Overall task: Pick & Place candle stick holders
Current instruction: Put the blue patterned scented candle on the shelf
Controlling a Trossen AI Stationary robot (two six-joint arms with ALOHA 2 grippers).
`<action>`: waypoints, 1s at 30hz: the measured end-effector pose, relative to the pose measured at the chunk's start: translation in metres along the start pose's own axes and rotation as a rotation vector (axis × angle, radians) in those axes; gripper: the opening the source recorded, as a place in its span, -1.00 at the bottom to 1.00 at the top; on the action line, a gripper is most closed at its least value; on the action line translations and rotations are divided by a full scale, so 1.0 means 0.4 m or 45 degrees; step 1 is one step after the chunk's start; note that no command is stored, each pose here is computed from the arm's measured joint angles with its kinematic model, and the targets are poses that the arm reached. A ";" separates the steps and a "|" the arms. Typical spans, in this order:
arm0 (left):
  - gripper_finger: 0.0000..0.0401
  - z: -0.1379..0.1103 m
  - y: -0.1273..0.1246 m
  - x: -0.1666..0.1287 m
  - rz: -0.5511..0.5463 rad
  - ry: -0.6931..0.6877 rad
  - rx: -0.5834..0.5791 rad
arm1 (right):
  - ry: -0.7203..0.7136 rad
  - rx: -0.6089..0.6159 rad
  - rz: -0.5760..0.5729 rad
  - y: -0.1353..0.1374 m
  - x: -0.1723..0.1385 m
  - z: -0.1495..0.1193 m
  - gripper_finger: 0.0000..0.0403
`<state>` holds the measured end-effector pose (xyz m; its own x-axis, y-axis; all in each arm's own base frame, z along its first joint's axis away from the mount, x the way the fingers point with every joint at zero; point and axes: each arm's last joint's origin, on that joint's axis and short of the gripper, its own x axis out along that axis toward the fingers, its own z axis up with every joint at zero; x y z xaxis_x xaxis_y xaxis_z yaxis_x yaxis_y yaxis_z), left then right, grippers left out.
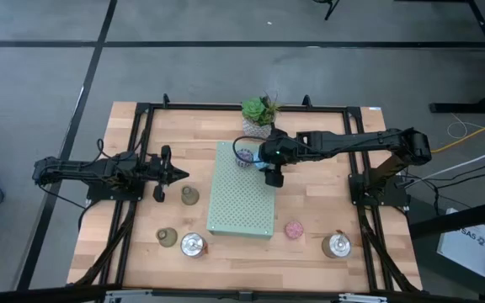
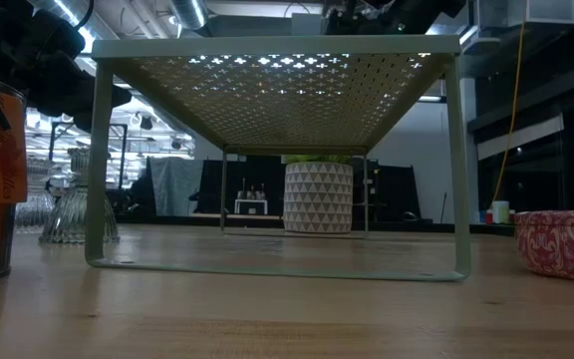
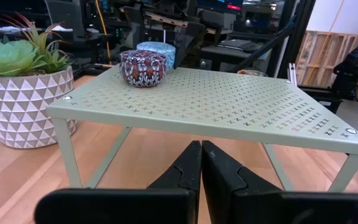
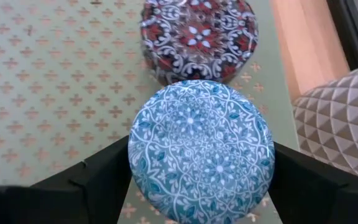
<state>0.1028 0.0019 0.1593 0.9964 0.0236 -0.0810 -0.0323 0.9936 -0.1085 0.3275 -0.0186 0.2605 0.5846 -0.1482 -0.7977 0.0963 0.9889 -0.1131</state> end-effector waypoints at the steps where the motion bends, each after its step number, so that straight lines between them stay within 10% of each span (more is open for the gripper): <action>1: -0.97 0.000 0.000 0.000 0.000 0.000 0.000 | -0.005 0.001 0.000 0.000 0.000 0.001 0.63; 30: -0.97 0.000 0.000 0.000 0.000 0.000 0.000 | -0.016 0.002 0.003 0.000 0.000 0.003 0.63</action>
<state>0.1028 0.0019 0.1593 0.9964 0.0233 -0.0810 -0.0320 0.9936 -0.1086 0.3284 -0.0185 0.2614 0.5949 -0.1460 -0.7904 0.0962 0.9892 -0.1104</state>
